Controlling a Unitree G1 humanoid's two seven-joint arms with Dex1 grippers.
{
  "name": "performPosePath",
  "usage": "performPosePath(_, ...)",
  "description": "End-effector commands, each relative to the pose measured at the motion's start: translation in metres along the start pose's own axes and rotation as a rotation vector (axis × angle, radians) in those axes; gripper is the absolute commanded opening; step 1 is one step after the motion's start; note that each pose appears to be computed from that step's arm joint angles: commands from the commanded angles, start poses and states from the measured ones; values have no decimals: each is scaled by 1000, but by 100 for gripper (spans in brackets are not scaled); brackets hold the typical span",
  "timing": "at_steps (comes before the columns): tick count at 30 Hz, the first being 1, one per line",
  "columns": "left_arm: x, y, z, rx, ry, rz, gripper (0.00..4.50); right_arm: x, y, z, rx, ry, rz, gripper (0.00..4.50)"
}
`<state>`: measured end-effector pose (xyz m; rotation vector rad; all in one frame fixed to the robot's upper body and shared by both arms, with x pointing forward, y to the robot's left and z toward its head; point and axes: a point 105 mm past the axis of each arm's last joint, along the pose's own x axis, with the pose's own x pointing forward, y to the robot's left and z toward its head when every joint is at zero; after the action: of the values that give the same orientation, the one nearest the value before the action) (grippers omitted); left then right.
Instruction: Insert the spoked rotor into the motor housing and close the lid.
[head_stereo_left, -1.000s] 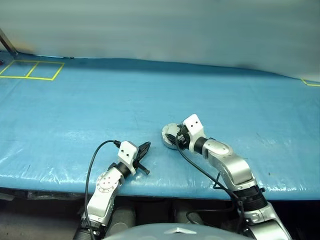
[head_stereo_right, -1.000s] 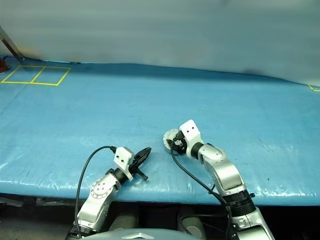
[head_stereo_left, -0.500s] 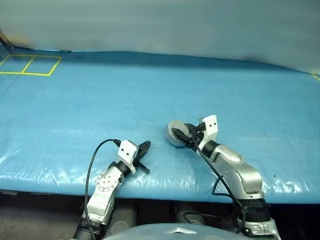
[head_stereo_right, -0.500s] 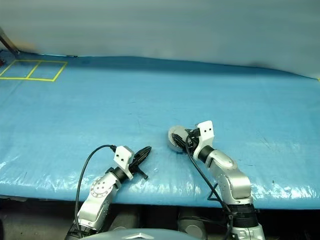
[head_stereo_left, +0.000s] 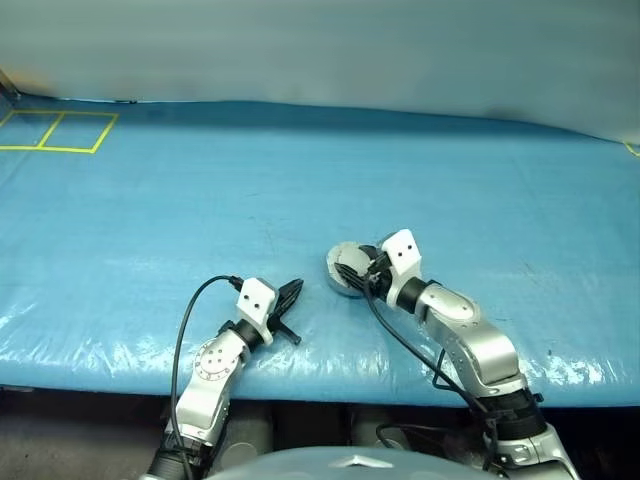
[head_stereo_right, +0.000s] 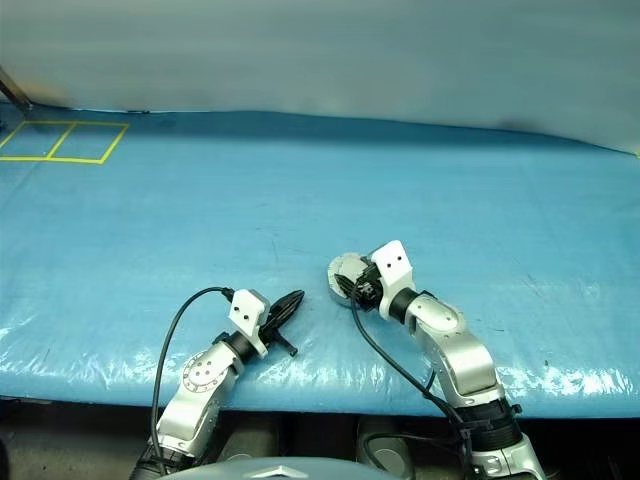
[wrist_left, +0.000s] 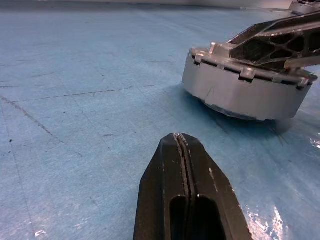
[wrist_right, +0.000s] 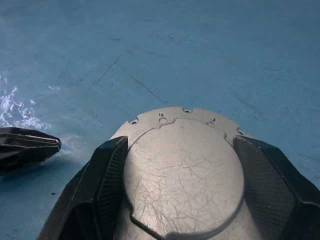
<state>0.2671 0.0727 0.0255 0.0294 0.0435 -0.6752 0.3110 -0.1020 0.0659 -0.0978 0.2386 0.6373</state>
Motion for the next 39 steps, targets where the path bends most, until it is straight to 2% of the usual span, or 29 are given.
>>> performPosePath(1,1,-3,3,7,-9,-16,0,-7,-20,-39,31,143,-84,304)
performPosePath(12,2,-1,5,15,-12,-14,0,-9,-18,-69,19,266,-76,304)
performPosePath(17,11,0,21,-4,-63,-34,0,-12,16,-70,107,281,104,304)
performPosePath(19,16,2,34,-6,-106,-45,0,-17,34,-75,69,319,197,304)
performPosePath(24,24,5,47,8,-139,-74,0,-23,53,-77,27,347,295,304)
performPosePath(32,16,-19,48,-13,-100,-324,0,-24,51,-70,35,334,294,304)
performPosePath(39,28,-18,50,25,-84,-336,0,-22,44,-75,33,351,255,304)
